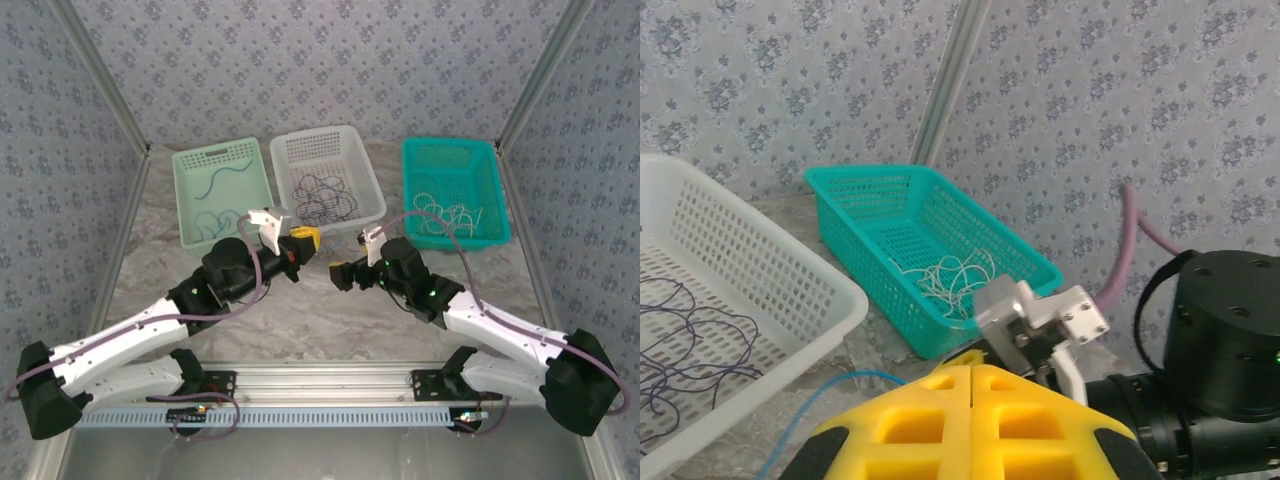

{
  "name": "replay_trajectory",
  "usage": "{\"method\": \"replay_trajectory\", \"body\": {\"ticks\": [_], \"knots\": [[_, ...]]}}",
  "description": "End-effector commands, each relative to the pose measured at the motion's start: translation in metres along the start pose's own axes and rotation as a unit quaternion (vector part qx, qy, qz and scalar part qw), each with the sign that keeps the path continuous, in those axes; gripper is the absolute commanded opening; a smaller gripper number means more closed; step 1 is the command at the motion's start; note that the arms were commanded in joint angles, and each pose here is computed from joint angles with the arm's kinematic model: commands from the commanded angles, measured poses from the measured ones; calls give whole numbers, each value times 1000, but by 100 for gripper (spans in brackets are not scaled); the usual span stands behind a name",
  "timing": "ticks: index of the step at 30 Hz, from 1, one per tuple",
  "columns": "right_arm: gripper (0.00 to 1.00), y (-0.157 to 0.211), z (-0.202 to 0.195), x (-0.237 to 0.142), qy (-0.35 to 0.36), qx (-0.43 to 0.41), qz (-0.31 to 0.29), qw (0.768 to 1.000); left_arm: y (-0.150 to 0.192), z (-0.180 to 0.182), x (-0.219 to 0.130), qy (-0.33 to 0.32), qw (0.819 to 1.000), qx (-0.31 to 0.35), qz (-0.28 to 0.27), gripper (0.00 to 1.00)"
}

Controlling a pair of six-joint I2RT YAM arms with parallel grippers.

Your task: Untangle the cables

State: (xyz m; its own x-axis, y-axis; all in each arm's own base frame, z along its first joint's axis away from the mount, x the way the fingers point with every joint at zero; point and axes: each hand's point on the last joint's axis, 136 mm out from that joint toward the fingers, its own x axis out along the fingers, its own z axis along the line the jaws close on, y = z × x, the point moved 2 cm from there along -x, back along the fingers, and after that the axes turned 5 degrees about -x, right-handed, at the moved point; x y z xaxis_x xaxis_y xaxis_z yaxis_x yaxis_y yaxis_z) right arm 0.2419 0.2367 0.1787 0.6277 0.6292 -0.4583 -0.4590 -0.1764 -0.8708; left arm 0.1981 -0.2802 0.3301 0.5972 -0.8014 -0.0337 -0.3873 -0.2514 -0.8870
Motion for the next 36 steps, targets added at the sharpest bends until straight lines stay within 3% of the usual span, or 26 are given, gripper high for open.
{"method": "replay_trajectory", "body": {"ticks": [1, 14, 17, 21, 25, 27, 33, 36], "knots": [[100, -9, 9, 8, -33, 19, -14, 999, -27, -21, 0, 44, 998, -2, -37, 0], [97, -10, 4, 25, -23, -1, 6, 1000, -28, -29, 6, 65, 997, -1, -32, 0], [92, -7, 2, 27, -28, 3, 10, 1000, -30, -31, 6, 69, 997, -2, -36, 0], [73, -3, 6, 34, -50, 9, 21, 998, -34, -33, 5, 76, 996, -3, -44, 0], [39, -4, 7, 41, -54, 12, 21, 998, -39, -35, 3, 79, 995, 0, -53, 0], [29, -4, 8, 42, -57, 12, 21, 998, -40, -34, 1, 73, 996, 2, -56, 0], [6, 5, 6, 37, -57, 9, 28, 998, -48, -25, -11, 39, 997, 19, -70, 0], [0, 17, 6, 36, -60, 16, 42, 997, -58, -14, -23, -2, 995, 40, -87, 0]]}}
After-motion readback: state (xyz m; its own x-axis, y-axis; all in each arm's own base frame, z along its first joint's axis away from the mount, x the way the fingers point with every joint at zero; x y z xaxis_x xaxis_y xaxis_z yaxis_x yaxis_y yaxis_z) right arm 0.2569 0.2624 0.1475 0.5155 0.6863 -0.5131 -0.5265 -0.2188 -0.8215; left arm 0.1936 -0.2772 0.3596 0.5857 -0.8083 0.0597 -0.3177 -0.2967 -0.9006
